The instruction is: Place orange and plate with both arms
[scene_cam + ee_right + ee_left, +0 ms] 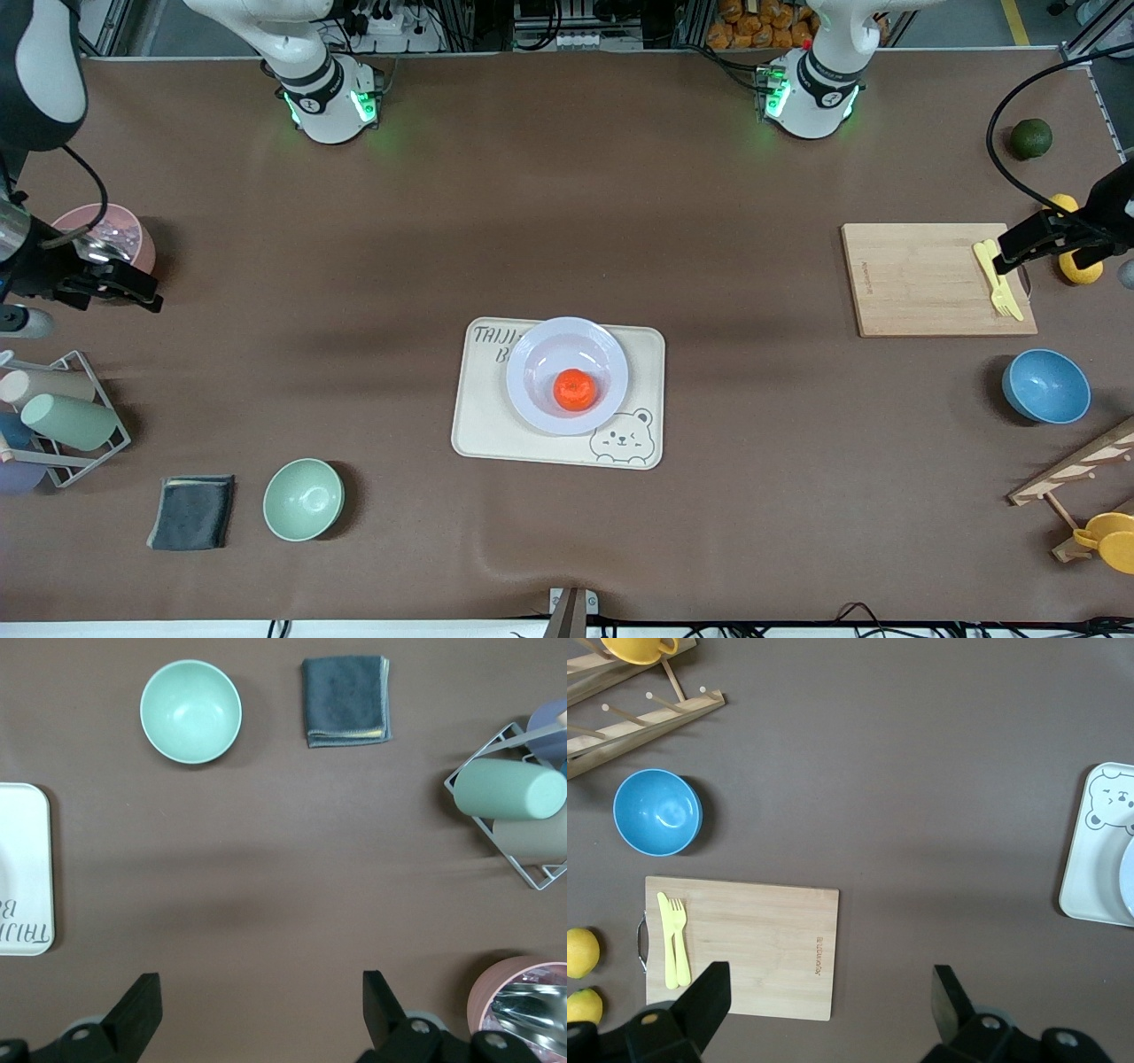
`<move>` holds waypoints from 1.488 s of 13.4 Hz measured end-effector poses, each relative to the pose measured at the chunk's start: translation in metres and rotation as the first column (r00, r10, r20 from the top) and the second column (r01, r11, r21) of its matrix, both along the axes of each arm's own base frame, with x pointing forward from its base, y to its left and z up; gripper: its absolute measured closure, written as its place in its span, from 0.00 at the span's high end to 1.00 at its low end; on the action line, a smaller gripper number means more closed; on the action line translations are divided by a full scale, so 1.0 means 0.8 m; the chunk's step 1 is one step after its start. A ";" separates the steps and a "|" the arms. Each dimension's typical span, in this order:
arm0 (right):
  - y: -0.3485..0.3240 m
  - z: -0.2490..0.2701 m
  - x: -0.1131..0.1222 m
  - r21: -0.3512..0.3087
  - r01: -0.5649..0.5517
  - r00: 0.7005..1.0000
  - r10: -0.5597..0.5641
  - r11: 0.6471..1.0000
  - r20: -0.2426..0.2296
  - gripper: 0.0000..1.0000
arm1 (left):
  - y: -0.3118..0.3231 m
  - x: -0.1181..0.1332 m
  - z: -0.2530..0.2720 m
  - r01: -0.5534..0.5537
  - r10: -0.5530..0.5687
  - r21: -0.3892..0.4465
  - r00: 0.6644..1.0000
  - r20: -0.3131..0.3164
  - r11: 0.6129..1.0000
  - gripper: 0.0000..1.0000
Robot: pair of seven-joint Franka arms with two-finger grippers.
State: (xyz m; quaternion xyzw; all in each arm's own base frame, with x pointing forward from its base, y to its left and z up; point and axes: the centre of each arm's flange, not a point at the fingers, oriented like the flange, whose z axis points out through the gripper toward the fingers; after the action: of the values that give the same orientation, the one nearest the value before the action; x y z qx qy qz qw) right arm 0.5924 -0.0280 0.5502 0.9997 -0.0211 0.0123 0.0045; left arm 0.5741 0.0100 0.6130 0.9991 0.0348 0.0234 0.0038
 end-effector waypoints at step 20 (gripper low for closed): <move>0.008 0.067 -0.005 -0.005 -0.009 0.997 0.010 1.000 0.079 1.00 | -0.017 -0.009 0.034 0.029 -0.029 0.023 1.000 0.008 0.999 1.00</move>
State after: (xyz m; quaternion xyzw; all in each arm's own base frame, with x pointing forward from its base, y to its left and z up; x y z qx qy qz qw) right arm 0.5885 -0.0219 0.6042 0.9985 -0.0165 0.0521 0.0057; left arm 0.5672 -0.0035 0.6405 0.9994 0.0201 0.0279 -0.0073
